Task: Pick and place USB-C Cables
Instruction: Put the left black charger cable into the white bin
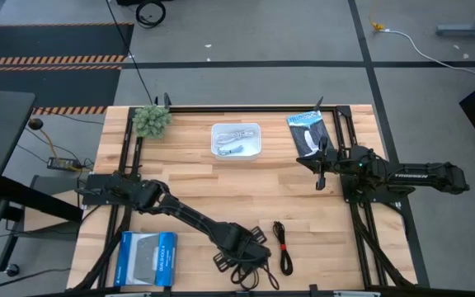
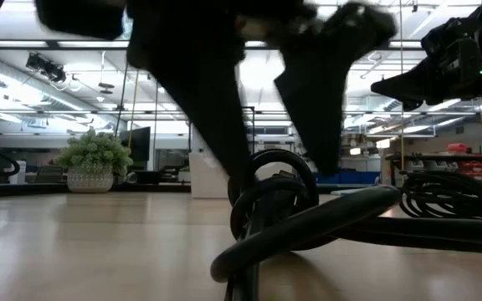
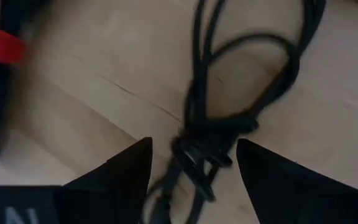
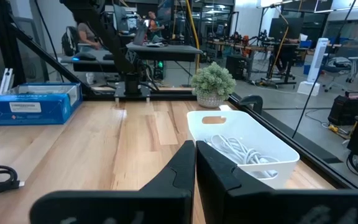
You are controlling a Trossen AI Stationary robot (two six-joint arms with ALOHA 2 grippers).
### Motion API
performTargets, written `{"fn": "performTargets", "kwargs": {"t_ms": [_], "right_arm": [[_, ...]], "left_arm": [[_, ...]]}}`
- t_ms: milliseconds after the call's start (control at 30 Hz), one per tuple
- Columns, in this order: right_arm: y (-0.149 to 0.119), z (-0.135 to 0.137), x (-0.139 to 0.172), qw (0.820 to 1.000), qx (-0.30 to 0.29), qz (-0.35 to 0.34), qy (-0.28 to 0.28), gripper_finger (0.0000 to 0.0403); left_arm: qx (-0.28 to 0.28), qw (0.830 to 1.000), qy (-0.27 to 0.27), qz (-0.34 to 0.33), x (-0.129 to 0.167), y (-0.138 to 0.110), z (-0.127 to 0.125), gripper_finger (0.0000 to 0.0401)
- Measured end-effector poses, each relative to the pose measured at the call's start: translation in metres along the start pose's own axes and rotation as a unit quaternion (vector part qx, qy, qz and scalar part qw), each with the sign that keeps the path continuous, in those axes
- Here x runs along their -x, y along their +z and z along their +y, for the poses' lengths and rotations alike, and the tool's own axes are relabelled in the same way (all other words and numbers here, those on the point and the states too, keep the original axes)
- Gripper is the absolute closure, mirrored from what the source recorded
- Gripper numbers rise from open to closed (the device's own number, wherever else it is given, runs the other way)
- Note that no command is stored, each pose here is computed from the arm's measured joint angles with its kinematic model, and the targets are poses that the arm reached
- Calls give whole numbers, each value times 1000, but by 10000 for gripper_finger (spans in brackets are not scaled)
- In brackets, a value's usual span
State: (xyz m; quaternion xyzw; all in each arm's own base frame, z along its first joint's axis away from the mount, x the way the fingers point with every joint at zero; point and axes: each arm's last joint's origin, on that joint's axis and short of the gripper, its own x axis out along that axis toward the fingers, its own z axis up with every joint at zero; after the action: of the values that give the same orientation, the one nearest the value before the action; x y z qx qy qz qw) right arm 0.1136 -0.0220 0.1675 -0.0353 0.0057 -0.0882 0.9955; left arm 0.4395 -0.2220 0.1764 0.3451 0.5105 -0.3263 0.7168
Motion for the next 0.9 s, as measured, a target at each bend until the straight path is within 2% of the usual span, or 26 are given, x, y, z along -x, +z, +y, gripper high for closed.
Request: {"fn": "performTargets", "kwargs": {"t_ms": [233, 767, 900], "right_arm": [[0, 0, 0, 1000, 0, 0, 0, 383], [1, 0, 0, 1000, 0, -5, -1, 383], [1, 0, 0, 1000, 0, -5, 0, 383]], "left_arm": [[-2, 1000, -4, 12, -13, -1, -2, 192], [-4, 999, -13, 29, -14, -3, -5, 309], [30, 999, -20, 26, -13, -5, -3, 328]]}}
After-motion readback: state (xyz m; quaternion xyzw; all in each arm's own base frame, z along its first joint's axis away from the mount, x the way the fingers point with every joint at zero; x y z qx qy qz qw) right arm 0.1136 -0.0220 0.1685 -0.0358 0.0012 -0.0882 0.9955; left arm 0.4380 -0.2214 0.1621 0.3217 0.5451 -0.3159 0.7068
